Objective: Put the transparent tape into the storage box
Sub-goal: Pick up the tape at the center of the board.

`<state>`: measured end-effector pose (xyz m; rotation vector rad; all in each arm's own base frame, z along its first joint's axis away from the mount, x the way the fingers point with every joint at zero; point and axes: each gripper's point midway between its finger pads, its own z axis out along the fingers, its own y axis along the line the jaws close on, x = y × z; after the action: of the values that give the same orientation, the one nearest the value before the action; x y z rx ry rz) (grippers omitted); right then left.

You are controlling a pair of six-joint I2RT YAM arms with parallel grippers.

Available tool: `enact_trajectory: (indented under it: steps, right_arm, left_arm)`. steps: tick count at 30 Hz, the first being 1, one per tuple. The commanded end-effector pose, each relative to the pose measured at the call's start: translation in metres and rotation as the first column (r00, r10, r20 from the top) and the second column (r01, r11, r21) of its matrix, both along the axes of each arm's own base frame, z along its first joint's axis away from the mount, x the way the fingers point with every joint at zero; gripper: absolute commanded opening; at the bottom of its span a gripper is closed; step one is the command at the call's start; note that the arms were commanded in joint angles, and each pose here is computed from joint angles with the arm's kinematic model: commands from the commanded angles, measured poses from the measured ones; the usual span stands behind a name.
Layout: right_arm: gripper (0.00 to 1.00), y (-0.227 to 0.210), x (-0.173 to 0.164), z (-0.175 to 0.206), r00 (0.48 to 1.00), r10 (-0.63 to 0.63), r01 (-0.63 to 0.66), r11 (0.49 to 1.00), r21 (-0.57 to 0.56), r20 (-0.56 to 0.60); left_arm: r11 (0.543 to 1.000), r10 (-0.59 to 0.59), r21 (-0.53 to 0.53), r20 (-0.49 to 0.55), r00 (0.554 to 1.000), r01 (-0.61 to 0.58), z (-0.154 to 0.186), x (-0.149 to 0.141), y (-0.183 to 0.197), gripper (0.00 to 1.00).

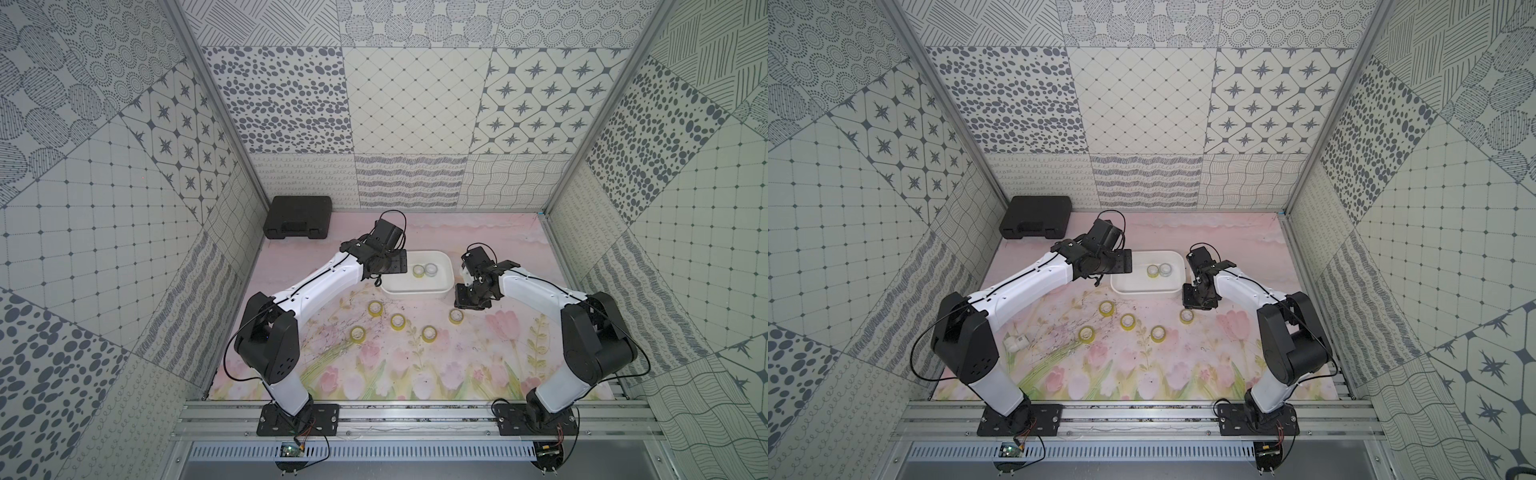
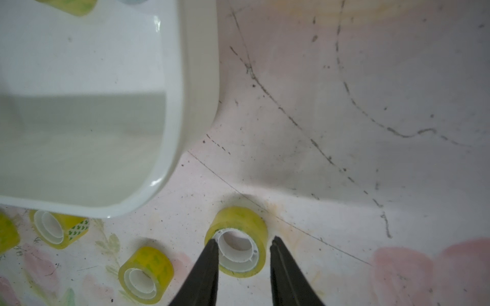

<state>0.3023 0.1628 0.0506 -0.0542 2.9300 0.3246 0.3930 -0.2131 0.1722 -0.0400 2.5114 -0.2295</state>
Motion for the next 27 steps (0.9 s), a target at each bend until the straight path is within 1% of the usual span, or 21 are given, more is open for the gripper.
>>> enact_trajectory:
  steps: [1, 7, 12, 16, 18, 21, 22, 24, 27]
  right_arm:
    - [0.36, -0.001, -0.004, -0.016, 1.0, -0.004, 0.004, 0.999, -0.036, -0.012]
    - [0.36, -0.008, -0.014, -0.022, 1.0, -0.014, 0.012, 0.998, -0.064, -0.023]
    - [0.36, -0.007, -0.016, -0.029, 0.999, -0.015, 0.012, 0.998, -0.065, -0.034]
    - [0.33, -0.004, -0.014, -0.037, 0.999, -0.013, 0.01, 0.997, -0.073, -0.038]
    - [0.29, -0.004, -0.014, -0.038, 0.999, -0.012, 0.009, 0.997, -0.074, -0.036]
    - [0.19, -0.005, -0.013, -0.035, 1.0, -0.015, 0.013, 0.997, -0.077, -0.026]
    - [0.15, -0.005, -0.013, -0.035, 1.0, -0.018, 0.016, 0.997, -0.078, -0.022]
    - [0.01, -0.006, -0.013, -0.031, 1.0, -0.021, 0.02, 0.997, -0.078, -0.015]
    - [0.0, -0.008, -0.011, -0.02, 1.0, -0.022, 0.022, 0.996, -0.085, 0.003]
  left_arm:
    - [0.998, 0.067, -0.004, 0.016, 0.998, -0.067, 0.004, -0.006, 0.018, 0.94]
    - [0.997, 0.075, -0.009, 0.022, 0.997, -0.074, 0.005, -0.008, 0.022, 0.94]
    - [0.997, 0.075, -0.014, 0.023, 0.997, -0.075, 0.003, -0.008, 0.022, 0.94]
    - [0.997, 0.08, -0.01, 0.024, 0.997, -0.08, 0.002, -0.007, 0.025, 0.94]
    - [0.996, 0.085, -0.01, 0.03, 0.996, -0.085, 0.003, -0.007, 0.028, 0.94]
    - [0.995, 0.1, -0.01, 0.036, 0.994, -0.099, 0.004, -0.008, 0.035, 0.94]
    - [0.995, 0.103, -0.006, 0.035, 0.994, -0.103, 0.003, -0.008, 0.038, 0.95]
    - [0.994, 0.111, -0.002, 0.032, 0.993, -0.111, 0.002, -0.01, 0.042, 0.95]
    - [0.992, 0.123, 0.005, 0.029, 0.992, -0.123, 0.0, -0.013, 0.05, 0.95]
